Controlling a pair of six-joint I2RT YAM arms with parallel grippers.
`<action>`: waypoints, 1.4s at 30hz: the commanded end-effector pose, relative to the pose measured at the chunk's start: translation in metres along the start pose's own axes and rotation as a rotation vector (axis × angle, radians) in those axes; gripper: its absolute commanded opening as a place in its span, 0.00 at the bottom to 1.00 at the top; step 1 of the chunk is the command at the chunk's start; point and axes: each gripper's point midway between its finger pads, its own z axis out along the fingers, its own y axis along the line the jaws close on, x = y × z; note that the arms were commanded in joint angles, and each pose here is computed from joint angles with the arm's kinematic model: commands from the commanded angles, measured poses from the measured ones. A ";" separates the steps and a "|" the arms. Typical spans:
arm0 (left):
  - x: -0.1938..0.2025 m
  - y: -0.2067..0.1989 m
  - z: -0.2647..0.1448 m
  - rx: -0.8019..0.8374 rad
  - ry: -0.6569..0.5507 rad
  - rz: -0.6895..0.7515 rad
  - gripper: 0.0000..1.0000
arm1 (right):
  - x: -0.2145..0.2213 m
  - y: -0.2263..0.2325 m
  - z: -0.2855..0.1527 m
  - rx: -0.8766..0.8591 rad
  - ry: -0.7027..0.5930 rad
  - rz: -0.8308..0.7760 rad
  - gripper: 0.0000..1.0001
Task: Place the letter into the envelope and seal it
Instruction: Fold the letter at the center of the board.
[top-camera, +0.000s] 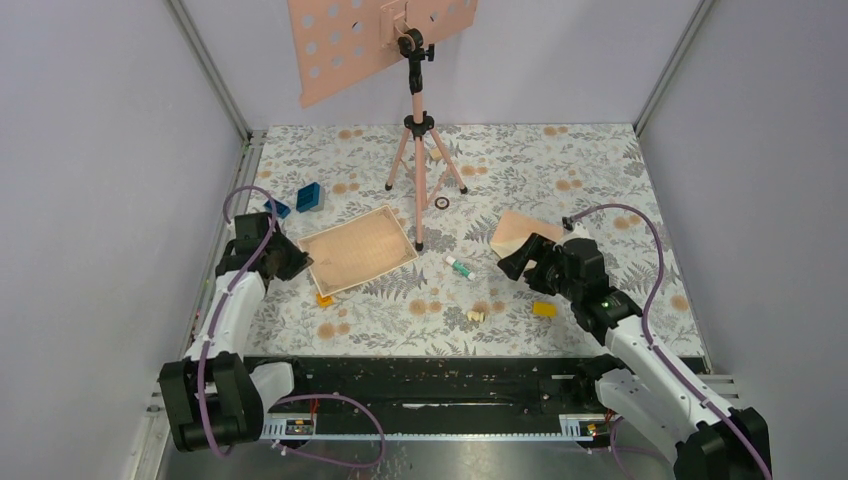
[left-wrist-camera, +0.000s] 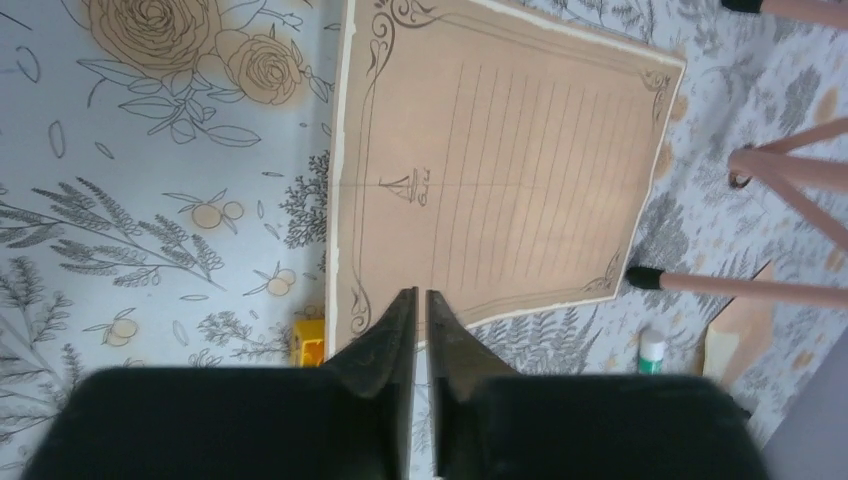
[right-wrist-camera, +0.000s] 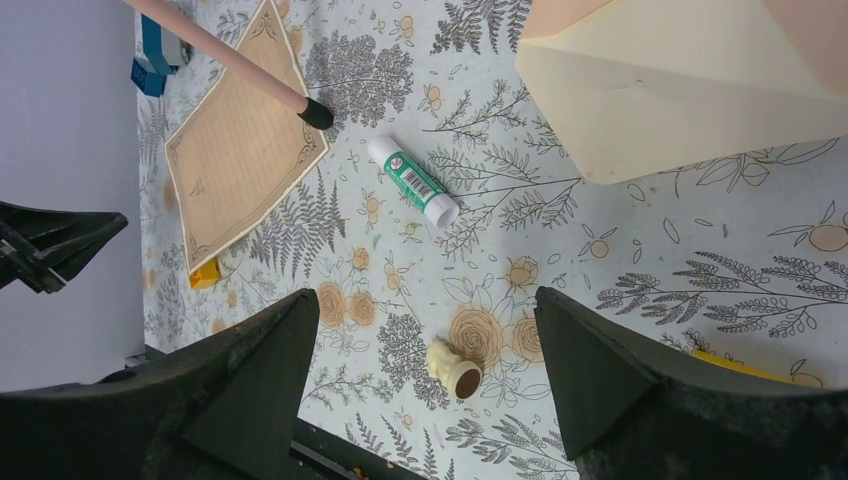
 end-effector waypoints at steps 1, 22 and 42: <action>-0.005 -0.003 -0.011 0.013 -0.027 0.028 0.23 | -0.014 0.011 0.000 -0.011 -0.029 -0.019 0.87; -0.003 0.010 0.028 0.056 -0.063 -0.063 0.94 | -0.012 0.006 0.005 0.007 -0.021 -0.022 0.87; 0.015 0.002 0.064 0.176 0.090 -0.182 0.44 | -0.008 0.006 0.005 0.000 -0.006 0.002 0.87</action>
